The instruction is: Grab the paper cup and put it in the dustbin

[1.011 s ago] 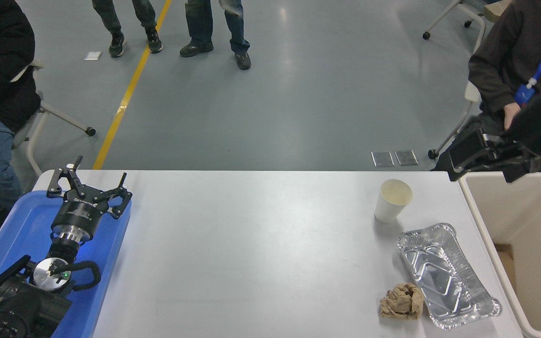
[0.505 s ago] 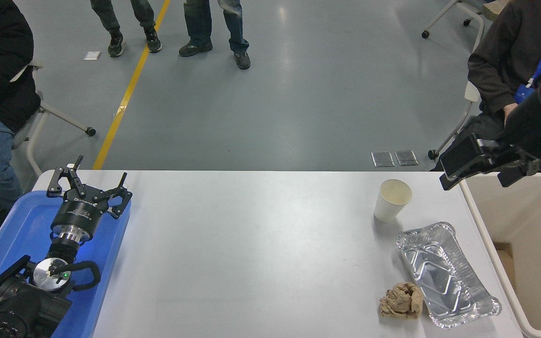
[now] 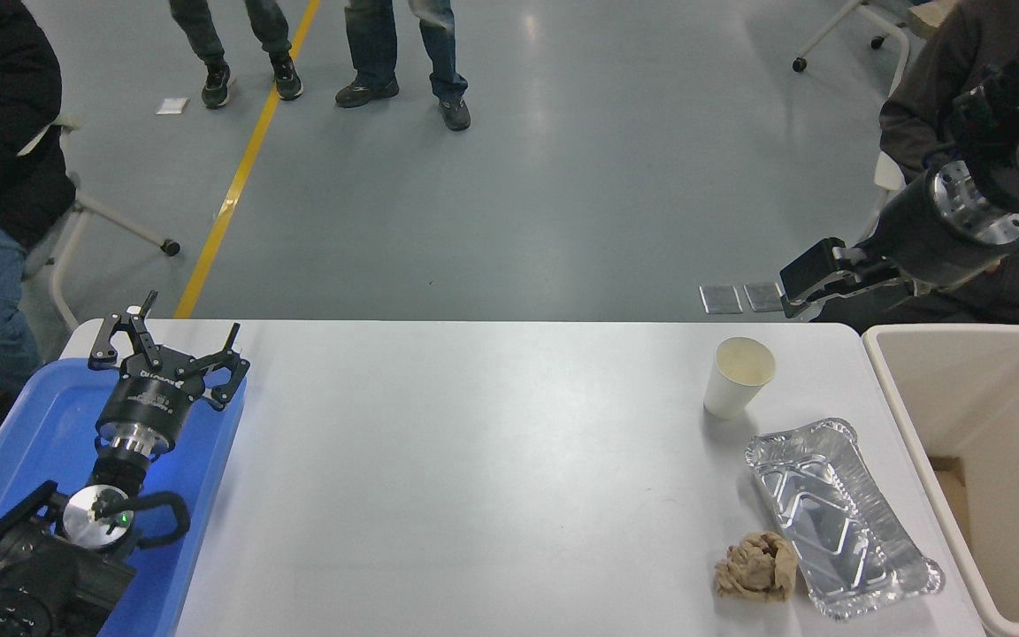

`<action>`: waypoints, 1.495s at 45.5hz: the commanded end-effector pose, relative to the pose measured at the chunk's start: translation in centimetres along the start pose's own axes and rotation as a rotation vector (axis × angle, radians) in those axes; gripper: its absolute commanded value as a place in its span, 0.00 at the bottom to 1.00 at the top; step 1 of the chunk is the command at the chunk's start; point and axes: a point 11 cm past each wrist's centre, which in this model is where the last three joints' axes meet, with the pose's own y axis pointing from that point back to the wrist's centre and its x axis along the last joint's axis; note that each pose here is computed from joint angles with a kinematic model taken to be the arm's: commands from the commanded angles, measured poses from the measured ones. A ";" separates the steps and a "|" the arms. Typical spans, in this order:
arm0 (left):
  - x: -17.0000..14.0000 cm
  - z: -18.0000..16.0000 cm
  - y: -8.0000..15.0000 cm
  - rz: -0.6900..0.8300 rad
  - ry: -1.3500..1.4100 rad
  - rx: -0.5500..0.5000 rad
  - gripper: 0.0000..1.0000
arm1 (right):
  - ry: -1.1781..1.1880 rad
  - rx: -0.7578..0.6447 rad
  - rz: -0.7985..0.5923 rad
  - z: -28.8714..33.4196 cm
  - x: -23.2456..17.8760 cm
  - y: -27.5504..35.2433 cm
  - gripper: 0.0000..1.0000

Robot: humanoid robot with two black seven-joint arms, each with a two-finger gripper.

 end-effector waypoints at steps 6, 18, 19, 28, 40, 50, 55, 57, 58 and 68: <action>-0.1 0.0 -0.1 -0.002 -0.002 0.002 0.99 | -0.089 -0.044 0.125 0.4 -4.8 -10.2 1.00; -0.1 0.1 -0.1 -0.002 -0.003 0.001 0.99 | -0.130 -0.024 0.128 -0.6 -6.6 -12.4 1.00; -0.1 0.0 -0.1 -0.002 -0.002 0.002 0.99 | -0.132 -0.022 0.135 -0.7 -6.6 -12.5 1.00; -0.1 0.1 -0.1 -0.002 -0.003 0.001 0.99 | -0.164 -0.025 0.146 -0.7 -7.3 -13.2 0.99; -0.1 0.1 -0.1 -0.002 -0.003 0.001 0.99 | -0.153 -0.022 0.143 -1.1 -7.6 -13.6 0.48; -0.1 0.1 -0.1 -0.002 -0.003 0.001 0.99 | -0.156 -0.005 0.131 -1.8 -8.1 -13.9 0.33; -0.1 0.1 -0.1 -0.002 -0.003 0.001 0.99 | -0.156 -0.002 0.129 -2.0 -8.1 -14.0 0.11; -0.1 0.1 -0.1 -0.002 -0.003 0.001 0.99 | -0.155 -0.002 0.127 -2.0 -8.2 -14.0 0.00; -0.1 0.1 -0.1 -0.002 -0.003 0.001 0.99 | -0.155 -0.002 0.127 -2.0 -8.2 -14.0 0.00; -0.1 0.1 -0.1 -0.002 -0.003 0.001 0.99 | -0.153 0.000 0.129 -2.0 -8.1 -13.9 0.00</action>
